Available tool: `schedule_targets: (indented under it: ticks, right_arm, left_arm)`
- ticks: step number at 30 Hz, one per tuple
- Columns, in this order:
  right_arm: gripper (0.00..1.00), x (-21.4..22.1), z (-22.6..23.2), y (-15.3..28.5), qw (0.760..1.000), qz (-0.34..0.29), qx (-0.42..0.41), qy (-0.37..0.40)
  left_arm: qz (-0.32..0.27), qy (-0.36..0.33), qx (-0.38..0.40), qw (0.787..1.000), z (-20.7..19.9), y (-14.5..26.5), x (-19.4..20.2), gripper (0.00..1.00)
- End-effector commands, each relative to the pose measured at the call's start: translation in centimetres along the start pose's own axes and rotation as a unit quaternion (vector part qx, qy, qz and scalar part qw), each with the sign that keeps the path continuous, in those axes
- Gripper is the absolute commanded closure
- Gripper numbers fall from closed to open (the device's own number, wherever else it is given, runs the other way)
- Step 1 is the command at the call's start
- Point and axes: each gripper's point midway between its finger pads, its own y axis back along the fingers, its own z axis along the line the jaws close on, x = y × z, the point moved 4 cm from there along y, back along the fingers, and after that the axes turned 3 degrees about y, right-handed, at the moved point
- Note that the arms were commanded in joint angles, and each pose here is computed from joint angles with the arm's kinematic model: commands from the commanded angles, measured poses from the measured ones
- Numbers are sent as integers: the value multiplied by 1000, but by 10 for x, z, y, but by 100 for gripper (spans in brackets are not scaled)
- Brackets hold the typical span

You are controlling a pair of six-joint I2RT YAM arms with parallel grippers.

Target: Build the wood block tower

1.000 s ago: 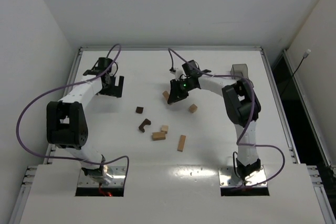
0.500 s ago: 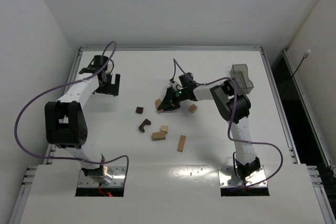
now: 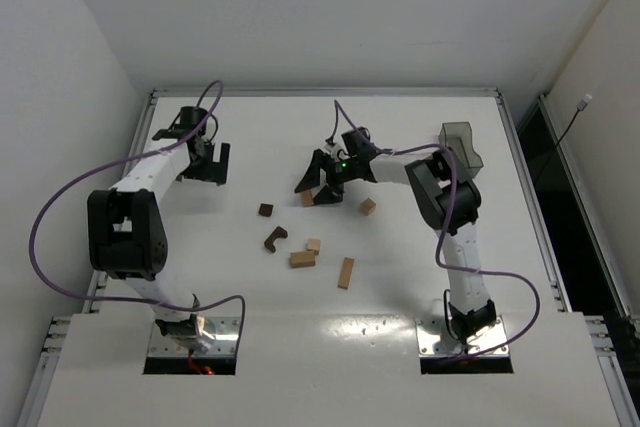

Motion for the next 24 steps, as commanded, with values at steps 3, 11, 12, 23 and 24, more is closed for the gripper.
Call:
schedule_targets:
  ticks: [3, 11, 12, 23, 24]
  right_arm:
    - [24, -12, -36, 40, 989, -41, 133, 40]
    - [26, -26, -20, 146, 950, -104, 232, 179]
    - [28, -21, -16, 153, 945, -100, 234, 207]
    - [26, 149, 9, 171, 788, 77, 146, 593]
    - [26, 158, 20, 177, 761, 75, 117, 634]
  left_arm:
    - [-11, 2, 4, 1000, 2, 1, -10, 0]
    - [-16, 12, 11, 1000, 2, -2, -11, 0]
    - [-16, 17, 11, 1000, 1, -2, -11, 0]
    - [-27, 20, 1, 999, 7, 15, 2, 0]
    - [-37, 22, 1, 999, 8, 21, 0, 0]
